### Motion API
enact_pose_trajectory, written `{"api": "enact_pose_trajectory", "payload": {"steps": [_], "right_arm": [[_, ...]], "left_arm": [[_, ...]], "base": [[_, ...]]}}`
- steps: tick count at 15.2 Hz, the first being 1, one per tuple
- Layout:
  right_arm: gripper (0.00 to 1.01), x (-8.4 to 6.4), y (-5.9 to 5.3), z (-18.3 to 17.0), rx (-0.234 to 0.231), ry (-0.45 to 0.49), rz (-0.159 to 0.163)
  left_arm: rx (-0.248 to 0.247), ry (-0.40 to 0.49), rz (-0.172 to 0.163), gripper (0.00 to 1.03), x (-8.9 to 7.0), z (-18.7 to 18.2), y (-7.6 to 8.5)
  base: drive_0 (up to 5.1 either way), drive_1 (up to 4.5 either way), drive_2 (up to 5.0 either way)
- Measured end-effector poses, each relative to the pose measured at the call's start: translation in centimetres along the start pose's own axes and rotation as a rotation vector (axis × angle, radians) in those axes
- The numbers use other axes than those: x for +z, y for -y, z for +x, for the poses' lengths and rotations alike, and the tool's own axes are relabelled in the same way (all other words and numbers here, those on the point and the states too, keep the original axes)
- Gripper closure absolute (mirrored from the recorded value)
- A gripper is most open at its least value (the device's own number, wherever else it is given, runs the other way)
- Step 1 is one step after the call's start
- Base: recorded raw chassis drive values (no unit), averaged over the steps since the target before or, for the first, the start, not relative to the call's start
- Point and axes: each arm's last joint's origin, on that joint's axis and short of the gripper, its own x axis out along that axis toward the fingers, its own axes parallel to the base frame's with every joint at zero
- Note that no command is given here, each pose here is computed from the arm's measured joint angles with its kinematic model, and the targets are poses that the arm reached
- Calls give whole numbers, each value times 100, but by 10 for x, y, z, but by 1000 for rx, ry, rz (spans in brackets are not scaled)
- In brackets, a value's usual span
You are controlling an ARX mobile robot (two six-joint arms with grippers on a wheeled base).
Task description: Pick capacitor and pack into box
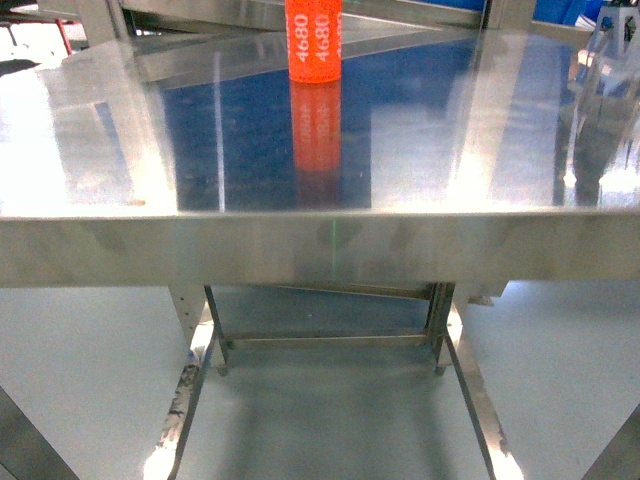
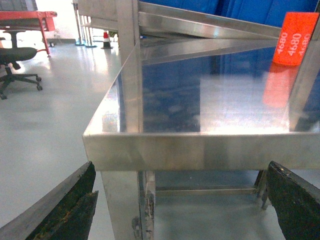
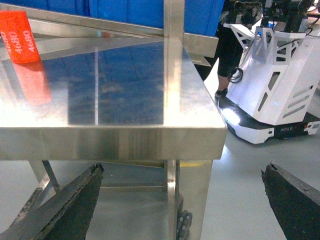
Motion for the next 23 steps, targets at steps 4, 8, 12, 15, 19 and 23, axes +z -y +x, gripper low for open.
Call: {"api": "enact_pose_trajectory", "payload": {"steps": [4, 8, 12, 15, 19, 23], "right_arm": [[3, 0, 0, 0, 0, -1, 0], [3, 0, 0, 0, -1, -2, 0], [3, 0, 0, 0, 0, -2, 1], [3, 0, 0, 0, 0, -2, 1], [3, 0, 0, 0, 0, -2, 1], [3, 0, 0, 0, -1, -2, 1]], "left_arm": [[1, 0, 5, 5, 0, 0, 0], [0, -2, 6, 5, 0, 0, 0], [0, -1, 6, 5, 0, 0, 0], [0, -1, 6, 5, 0, 0, 0], [0, 0, 6, 5, 0, 0, 0], [9, -35, -19, 5, -1, 2, -1]], "base": [[0, 0, 0], [0, 0, 0], [0, 0, 0], [0, 0, 0], [0, 0, 0], [0, 0, 0]]}}
